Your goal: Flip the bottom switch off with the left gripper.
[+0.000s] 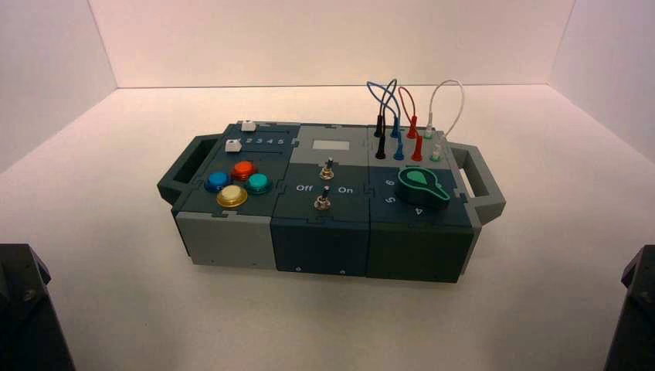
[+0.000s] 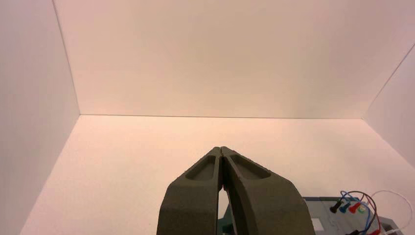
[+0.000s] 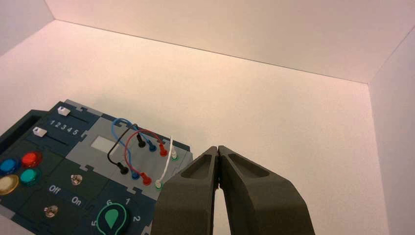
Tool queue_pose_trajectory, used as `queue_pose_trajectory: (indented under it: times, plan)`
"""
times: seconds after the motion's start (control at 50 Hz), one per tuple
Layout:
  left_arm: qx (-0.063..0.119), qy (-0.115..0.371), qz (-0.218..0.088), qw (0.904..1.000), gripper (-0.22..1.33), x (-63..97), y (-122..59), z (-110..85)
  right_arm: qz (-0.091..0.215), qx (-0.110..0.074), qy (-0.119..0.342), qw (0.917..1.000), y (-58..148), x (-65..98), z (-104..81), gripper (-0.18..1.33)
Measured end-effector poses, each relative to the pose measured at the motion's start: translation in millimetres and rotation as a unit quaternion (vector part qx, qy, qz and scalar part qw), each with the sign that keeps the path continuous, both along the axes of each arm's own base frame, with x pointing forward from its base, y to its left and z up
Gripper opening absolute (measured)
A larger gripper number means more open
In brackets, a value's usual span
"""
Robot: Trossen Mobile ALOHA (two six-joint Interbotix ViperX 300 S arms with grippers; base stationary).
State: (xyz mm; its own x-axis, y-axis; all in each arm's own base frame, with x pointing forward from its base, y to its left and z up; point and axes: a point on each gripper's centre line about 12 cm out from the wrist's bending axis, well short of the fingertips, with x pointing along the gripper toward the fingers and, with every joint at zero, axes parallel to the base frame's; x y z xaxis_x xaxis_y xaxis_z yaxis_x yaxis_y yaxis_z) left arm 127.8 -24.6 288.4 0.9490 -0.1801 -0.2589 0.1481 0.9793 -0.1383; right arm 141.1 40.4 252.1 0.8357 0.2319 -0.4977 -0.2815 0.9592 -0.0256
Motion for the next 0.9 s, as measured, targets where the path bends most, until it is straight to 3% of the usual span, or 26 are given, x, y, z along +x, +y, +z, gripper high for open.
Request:
queue_pose_trajectory:
  times: [0.46,0.58,0.66,0.76,0.82,0.9]
  plan:
    - [0.002,0.012,0.000,0.9999,-0.16,0.1,-0.1,-2.9,0.000,0.006,0.006,1.0000,1,-0.2,-0.5,-0.14]
    - [0.000,0.047,-0.002,0.9989,-0.16,0.4,-1.3,-6.8,0.002,0.017,0.044,0.9989,4,0.5,-4.0,-0.14]
    - [0.000,0.078,-0.007,0.9970,-0.16,0.9,-3.2,-8.9,0.002,0.014,0.086,0.9962,7,2.9,-9.4,-0.14]
    - [0.002,0.118,-0.020,0.9928,-0.16,1.1,-7.8,-8.8,0.000,0.004,0.157,0.9876,11,10.4,-20.1,-0.14]
    - [0.007,0.149,-0.030,0.9883,-0.16,1.7,-11.2,-9.4,-0.001,-0.003,0.210,0.9777,15,17.9,-28.8,-0.14]
    - [0.016,0.181,-0.038,0.9827,-0.16,2.8,-13.8,-12.1,-0.001,-0.006,0.247,0.9689,19,24.6,-34.5,-0.14]
